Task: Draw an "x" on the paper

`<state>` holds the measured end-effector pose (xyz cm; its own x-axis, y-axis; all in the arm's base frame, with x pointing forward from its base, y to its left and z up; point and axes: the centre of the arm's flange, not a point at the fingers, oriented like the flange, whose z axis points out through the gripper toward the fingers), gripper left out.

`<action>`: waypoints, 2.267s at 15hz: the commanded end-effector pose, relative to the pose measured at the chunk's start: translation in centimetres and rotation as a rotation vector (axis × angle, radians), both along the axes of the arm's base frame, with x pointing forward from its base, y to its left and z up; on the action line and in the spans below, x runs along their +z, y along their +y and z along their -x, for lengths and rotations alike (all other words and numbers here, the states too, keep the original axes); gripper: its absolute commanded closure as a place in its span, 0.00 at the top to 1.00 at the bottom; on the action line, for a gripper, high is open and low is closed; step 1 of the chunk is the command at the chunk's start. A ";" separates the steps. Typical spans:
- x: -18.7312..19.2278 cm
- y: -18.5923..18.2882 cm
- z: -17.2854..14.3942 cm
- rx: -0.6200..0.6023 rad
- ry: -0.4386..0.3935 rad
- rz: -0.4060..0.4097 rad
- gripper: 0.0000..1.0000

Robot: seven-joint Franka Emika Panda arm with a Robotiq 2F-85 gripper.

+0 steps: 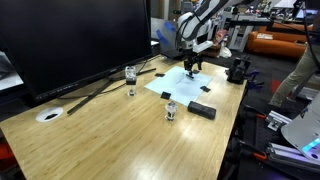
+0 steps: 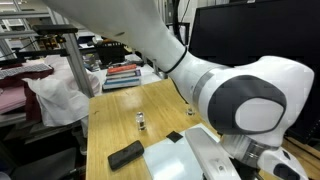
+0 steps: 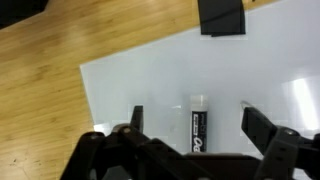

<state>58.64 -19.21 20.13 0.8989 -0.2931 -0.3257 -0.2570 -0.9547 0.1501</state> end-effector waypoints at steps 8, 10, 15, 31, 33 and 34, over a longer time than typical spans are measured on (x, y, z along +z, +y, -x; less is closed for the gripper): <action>-1.5 -0.5 -1.4 -0.003 -0.018 0.006 1.00; -2.0 -0.7 -2.0 0.021 -0.029 -0.018 1.00; -3.0 -1.4 -3.6 0.022 -0.039 -0.018 1.00; -3.6 -3.0 -2.3 0.035 -0.057 -0.093 1.00; -3.7 -3.5 -2.2 0.049 -0.079 -0.118 1.00; -3.8 -3.8 -2.2 0.056 -0.091 -0.134 1.00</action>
<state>61.82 -22.51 15.95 0.9253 -0.2395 -0.2942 -0.2286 -0.9709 0.0715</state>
